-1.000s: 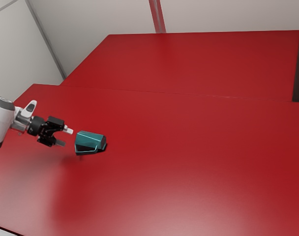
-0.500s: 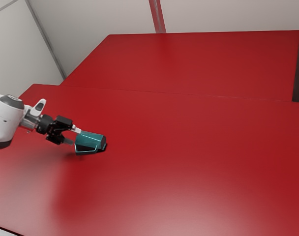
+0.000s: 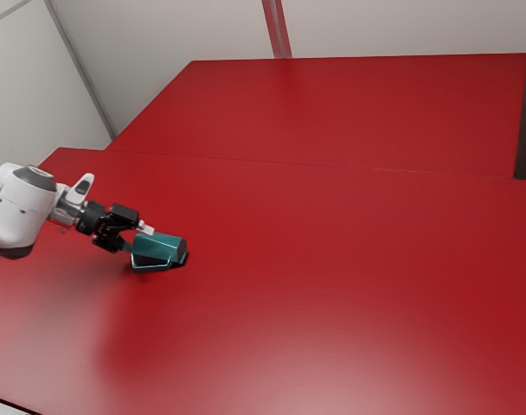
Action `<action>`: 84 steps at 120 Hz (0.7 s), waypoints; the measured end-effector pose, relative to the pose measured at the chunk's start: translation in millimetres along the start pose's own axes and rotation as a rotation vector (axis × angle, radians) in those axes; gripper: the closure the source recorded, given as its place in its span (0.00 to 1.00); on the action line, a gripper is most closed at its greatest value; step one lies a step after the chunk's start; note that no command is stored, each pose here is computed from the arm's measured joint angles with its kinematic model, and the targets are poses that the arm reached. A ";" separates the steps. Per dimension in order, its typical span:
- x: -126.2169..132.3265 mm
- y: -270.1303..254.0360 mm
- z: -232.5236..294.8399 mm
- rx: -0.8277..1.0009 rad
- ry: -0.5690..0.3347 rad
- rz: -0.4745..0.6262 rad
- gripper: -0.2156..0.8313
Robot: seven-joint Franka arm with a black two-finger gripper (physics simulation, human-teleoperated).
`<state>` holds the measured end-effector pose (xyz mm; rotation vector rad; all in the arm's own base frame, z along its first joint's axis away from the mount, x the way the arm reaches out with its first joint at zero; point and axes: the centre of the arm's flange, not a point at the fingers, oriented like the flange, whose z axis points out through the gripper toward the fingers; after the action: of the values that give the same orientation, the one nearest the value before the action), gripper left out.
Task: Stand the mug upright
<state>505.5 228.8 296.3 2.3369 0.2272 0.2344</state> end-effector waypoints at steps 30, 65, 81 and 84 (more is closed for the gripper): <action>2.8 5.5 8.6 -0.006 -0.001 0.007 0.23; 4.4 9.7 12.8 -0.014 0.003 0.011 0.39; 4.6 10.2 12.3 -0.015 0.004 0.012 0.51; 4.7 10.3 12.2 -0.015 0.004 0.012 0.54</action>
<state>513.9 214.4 295.7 2.3236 0.2126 0.2465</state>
